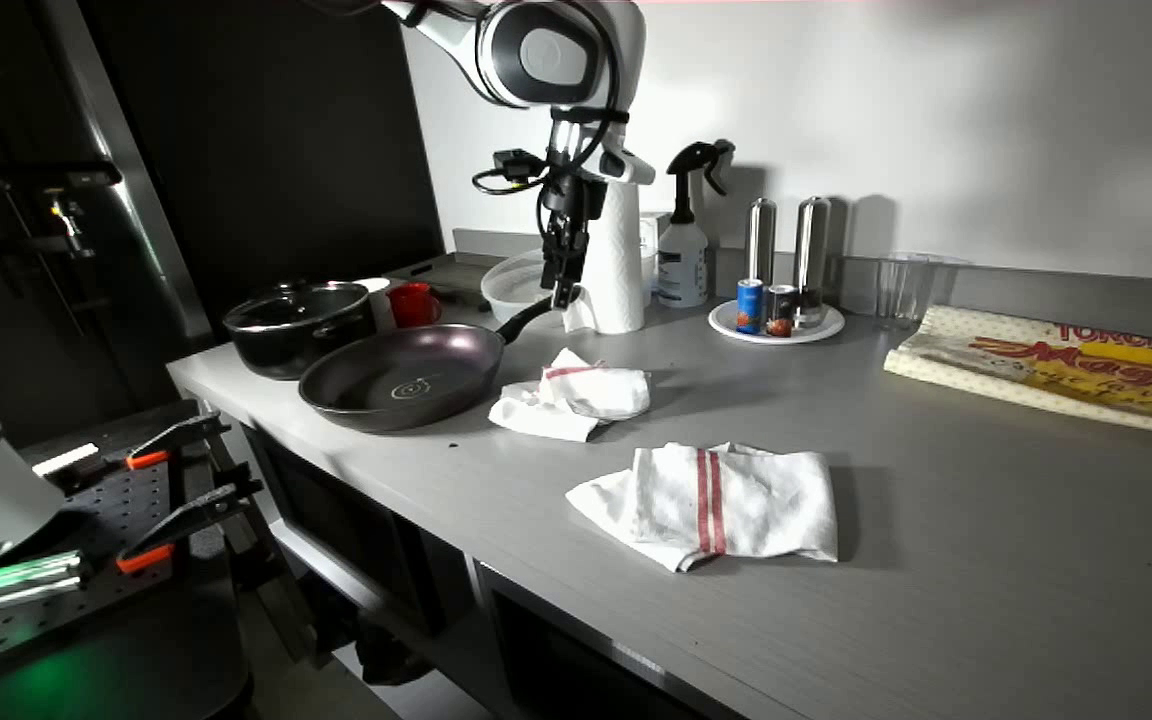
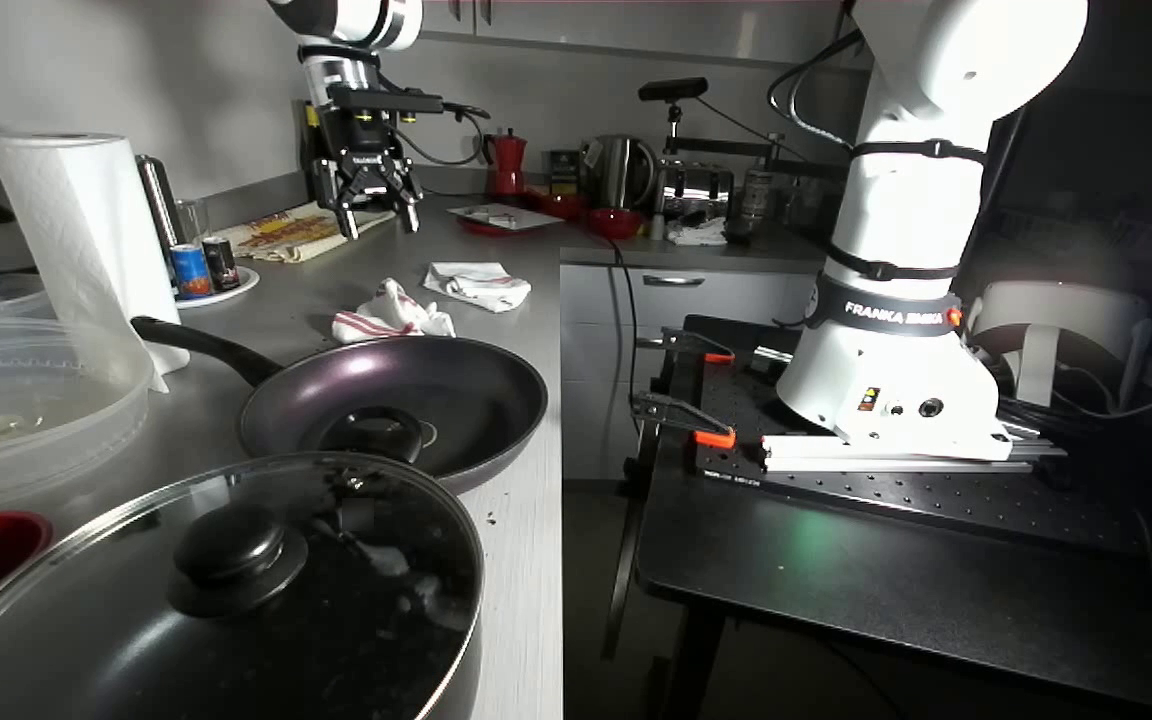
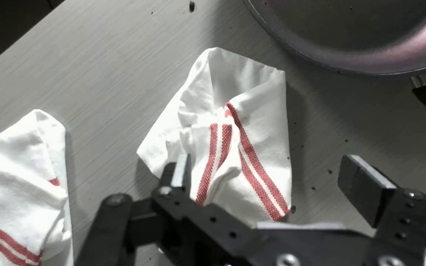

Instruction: Use the left towel to wipe the pan

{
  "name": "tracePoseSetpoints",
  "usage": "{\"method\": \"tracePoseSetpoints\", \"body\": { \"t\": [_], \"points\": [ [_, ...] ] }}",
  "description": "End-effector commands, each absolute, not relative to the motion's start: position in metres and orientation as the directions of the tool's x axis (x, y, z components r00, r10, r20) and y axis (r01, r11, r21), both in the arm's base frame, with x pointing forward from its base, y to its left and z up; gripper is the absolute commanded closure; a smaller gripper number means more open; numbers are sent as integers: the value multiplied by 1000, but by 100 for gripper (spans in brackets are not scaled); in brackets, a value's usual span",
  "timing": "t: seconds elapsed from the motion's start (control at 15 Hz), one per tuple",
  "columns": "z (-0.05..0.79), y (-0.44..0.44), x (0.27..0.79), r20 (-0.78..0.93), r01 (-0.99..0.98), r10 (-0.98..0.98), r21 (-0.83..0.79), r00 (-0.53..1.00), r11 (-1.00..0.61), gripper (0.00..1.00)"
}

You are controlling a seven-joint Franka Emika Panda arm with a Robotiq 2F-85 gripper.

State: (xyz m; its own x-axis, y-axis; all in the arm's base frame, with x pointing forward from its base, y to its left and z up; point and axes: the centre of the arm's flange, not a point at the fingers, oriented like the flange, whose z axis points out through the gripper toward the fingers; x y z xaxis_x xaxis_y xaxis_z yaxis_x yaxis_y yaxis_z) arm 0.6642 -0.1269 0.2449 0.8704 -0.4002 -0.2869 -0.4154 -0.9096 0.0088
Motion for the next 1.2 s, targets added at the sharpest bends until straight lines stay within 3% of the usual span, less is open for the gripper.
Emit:
{"method": "tracePoseSetpoints", "body": {
  "t": [0.0,0.87,0.93,1.0,1.13],
  "points": [
    [217,-136,687,-292,-470,-454,17,842,-882,0],
    [127,-174,697,-329,-620,-624,132,709,-774,0],
    [125,-175,698,-324,-622,-627,133,708,-772,25],
    [123,-174,698,-322,-625,-630,132,707,-769,26],
    [124,-172,701,-311,-623,-628,129,714,-772,40]
  ]
}}
